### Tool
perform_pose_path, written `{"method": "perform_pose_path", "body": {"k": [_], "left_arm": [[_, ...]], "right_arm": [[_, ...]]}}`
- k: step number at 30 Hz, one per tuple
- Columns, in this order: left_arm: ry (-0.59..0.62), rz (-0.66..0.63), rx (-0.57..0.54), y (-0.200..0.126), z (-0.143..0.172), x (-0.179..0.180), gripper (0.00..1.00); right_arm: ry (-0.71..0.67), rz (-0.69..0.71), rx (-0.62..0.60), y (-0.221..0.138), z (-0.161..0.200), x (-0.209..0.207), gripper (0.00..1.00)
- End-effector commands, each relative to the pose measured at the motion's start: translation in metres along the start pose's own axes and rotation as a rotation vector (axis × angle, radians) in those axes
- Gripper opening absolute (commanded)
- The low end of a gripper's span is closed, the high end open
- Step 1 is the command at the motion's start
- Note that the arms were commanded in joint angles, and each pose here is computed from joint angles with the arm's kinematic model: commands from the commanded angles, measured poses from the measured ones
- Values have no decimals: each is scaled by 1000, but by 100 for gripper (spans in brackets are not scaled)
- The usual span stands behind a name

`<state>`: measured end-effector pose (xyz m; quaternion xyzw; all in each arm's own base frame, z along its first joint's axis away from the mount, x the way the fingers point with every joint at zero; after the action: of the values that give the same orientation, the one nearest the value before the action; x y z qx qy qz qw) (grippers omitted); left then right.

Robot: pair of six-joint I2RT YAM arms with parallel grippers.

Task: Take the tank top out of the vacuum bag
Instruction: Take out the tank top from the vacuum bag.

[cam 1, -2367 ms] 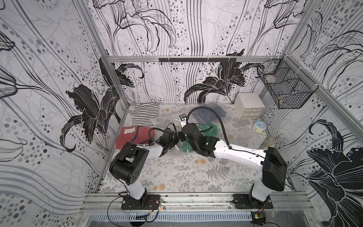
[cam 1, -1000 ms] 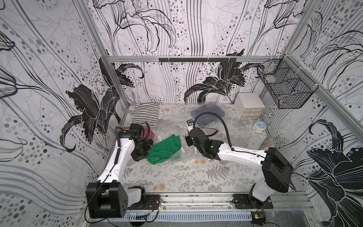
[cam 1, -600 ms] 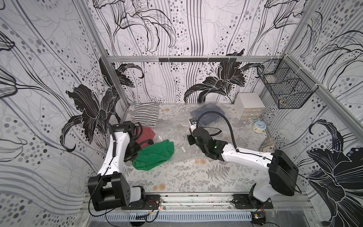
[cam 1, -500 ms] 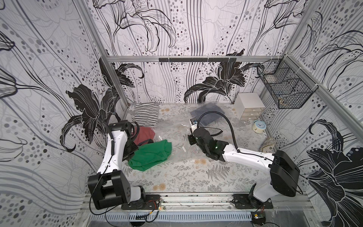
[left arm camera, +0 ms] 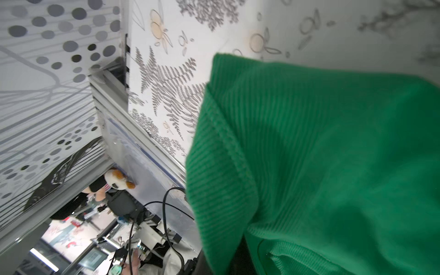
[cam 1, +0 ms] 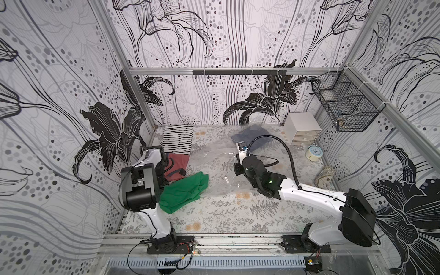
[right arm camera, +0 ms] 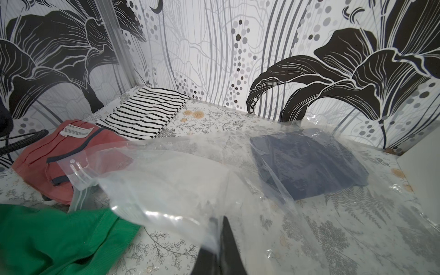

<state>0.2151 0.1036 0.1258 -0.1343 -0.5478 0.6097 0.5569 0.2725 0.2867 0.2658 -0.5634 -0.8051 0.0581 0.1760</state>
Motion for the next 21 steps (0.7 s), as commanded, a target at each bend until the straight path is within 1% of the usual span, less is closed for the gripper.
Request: {"method": "perform_pose_path", "body": {"k": [1,4,8,10,13,14,16,19,20,21], "left_arm": [[-69,-147,36,2,-6,30,0],[-80,-158,58,7,-16,33,0],[-89,-195,60,6,-31,38,0],[-101,-235,56,4,-35,45,0],[-116,-256,77,10,-40,56,0],[-116,-267,79,11,-42,58,1],[-97,-268,79,13,-46,57,9],[-87,-294,88,19,-47,60,9],[-87,-293,94,20,-49,60,11],[-77,-293,97,20,-50,57,18]], "right_arm": [[19,34,-66,-6,-17,-7,0],[16,37,-67,-7,-17,-8,0],[11,35,-72,-9,-20,-8,0],[5,37,-71,-8,-19,-8,0],[4,37,-71,-8,-20,-8,0],[5,36,-73,-8,-20,-8,0],[2,37,-73,-8,-20,-8,0],[0,38,-70,-6,-19,-7,0],[-3,39,-68,-6,-19,-7,0],[-1,38,-69,-6,-19,-7,0]]}}
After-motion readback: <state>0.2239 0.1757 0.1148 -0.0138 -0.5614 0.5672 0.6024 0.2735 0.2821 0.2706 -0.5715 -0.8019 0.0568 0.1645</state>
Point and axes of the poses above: each gripper's point midway between its finger pads, its own y axis out along the fingers, its own x axis along the line the jaws close on, z = x × y, the point moved 6 cm from there along -y, back along the fingers, and after that the axes turned 13 degrees about y, right-handed, at the moved point
